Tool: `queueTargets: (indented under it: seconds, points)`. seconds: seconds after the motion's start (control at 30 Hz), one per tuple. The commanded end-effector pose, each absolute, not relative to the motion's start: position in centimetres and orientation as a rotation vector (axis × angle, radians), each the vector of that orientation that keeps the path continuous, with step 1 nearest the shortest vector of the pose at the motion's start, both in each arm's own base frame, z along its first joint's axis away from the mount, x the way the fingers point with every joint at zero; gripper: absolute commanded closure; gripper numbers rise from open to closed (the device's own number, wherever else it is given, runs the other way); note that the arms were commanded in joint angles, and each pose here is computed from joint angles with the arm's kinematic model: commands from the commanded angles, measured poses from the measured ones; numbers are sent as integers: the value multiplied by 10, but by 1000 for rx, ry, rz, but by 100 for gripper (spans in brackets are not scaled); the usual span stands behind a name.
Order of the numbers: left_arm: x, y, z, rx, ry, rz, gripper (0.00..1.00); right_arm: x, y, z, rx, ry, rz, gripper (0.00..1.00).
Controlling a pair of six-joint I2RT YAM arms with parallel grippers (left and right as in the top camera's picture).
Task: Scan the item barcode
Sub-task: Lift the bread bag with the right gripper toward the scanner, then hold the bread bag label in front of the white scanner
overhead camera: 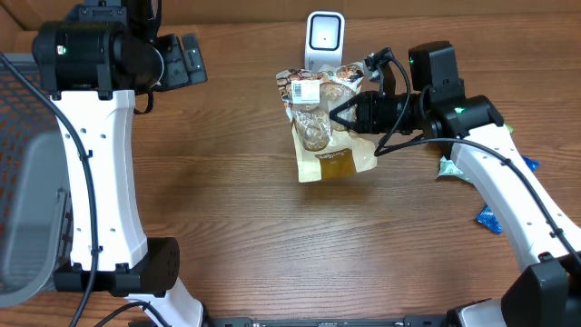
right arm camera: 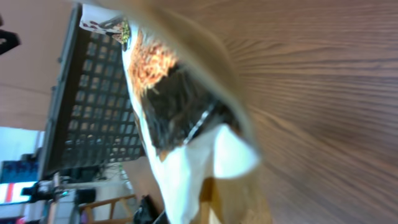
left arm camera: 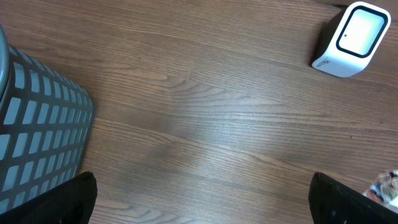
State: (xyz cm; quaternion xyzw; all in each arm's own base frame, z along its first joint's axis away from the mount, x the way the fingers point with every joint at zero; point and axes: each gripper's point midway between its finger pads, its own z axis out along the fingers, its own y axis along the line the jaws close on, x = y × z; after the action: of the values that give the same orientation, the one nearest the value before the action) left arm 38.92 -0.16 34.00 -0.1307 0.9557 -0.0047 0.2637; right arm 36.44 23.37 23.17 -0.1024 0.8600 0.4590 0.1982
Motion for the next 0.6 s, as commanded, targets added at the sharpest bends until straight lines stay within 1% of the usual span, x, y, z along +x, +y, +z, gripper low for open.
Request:
queueTargets:
  seconds: [0.0,0.13,0.27,0.33,0.4,0.47,0.57]
  points:
    - [391,-6,340,-355,2579,-16,0,382,217,237,-254,2380,1040,96]
    - [391,-6,340,-355,2579,-16,0,409,178,213,-90,2420,586,96]
    - [391,-6,340,-355,2579,-16,0,426,147,213,15,2354,218,96]
    - [391,-6,340,-355,2579,-16,1,436,132,224,69,2277,63,96]
    - [391,-6,340,-355,2579,-16,0,452,117,244,99,2150,-92,96]
    - [391,-6,340,-355,2579,-16,0,466,111,263,86,2049,-169,96]
    - [391,-6,340,-355,2579,-16,0,489,117,288,-14,1907,-232,96]
